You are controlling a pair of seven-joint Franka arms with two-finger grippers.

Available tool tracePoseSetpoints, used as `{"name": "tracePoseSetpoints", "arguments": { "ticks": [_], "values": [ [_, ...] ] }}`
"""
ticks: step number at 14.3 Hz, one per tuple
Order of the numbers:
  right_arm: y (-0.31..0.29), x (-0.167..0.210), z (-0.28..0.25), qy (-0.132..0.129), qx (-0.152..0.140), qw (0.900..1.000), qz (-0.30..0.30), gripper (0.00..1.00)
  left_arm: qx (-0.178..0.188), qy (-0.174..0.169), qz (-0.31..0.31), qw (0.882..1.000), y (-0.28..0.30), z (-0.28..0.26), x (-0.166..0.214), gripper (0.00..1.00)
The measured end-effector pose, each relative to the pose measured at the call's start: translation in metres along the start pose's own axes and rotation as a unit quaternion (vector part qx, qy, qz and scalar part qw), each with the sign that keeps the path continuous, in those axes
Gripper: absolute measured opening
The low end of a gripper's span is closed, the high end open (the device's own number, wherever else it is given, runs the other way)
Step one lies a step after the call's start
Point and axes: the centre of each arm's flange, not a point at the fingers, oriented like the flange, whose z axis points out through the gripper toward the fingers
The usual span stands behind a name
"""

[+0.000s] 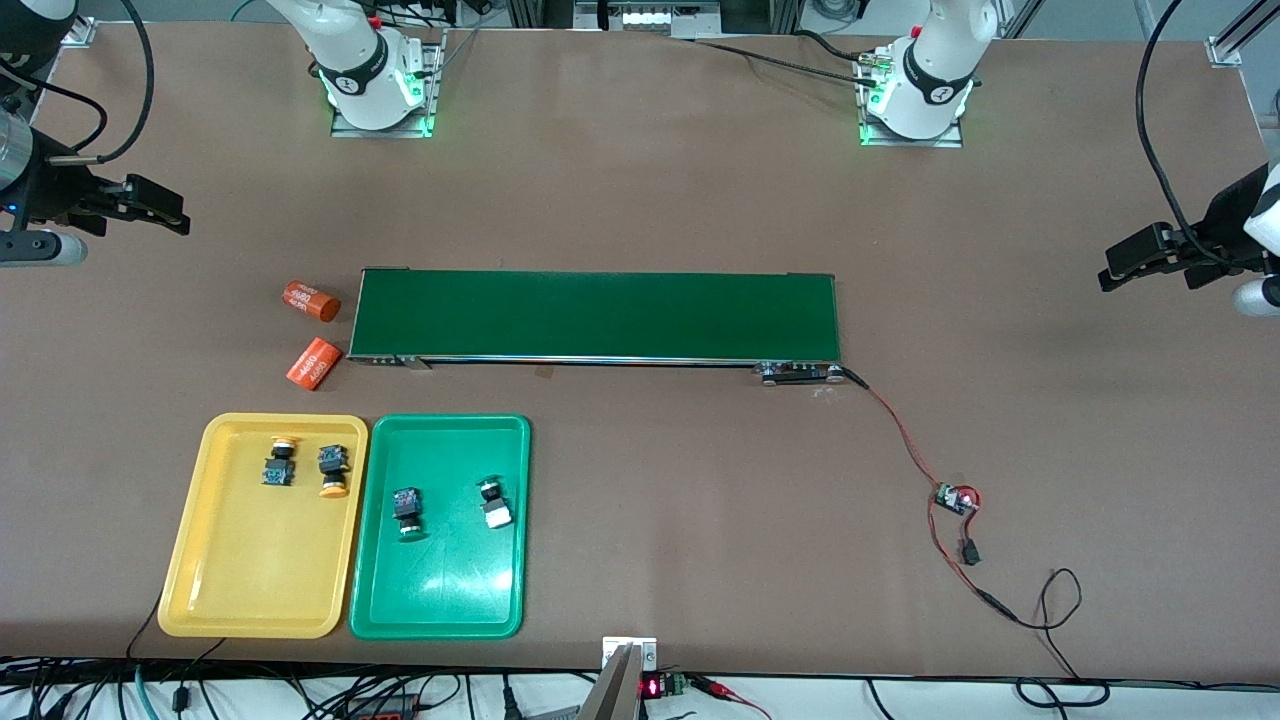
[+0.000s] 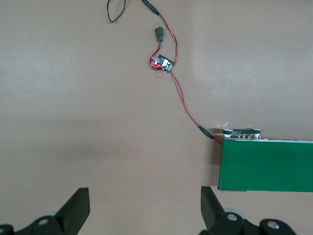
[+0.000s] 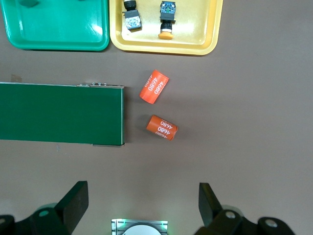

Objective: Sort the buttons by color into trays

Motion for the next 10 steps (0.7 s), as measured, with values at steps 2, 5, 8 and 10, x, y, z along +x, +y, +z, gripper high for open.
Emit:
{"name": "tracePoseSetpoints", "arguments": {
  "ticks": [2, 5, 8, 10],
  "values": [
    [0.0, 0.0, 0.0001, 0.0, 0.0, 1.0, 0.0, 1.0, 0.0, 0.0, 0.0, 1.0, 0.0001, 0.0, 0.0, 1.0],
    [0.0, 0.0001, 0.0001, 0.0, 0.0, 1.0, 0.002, 1.0, 0.0, 0.0, 0.001, 1.0, 0.0012, 0.0, -0.0001, 1.0],
    [-0.0001, 0.0001, 0.0001, 0.0, 0.0, 1.0, 0.002, 1.0, 0.0, 0.0, 0.002, 1.0, 0.0018, 0.0, -0.0001, 1.0],
    [-0.0001, 0.0001, 0.0001, 0.0, 0.0, 1.0, 0.002, 1.0, 0.0, 0.0, 0.002, 1.0, 0.0021, 0.0001, -0.0001, 1.0]
  ]
}}
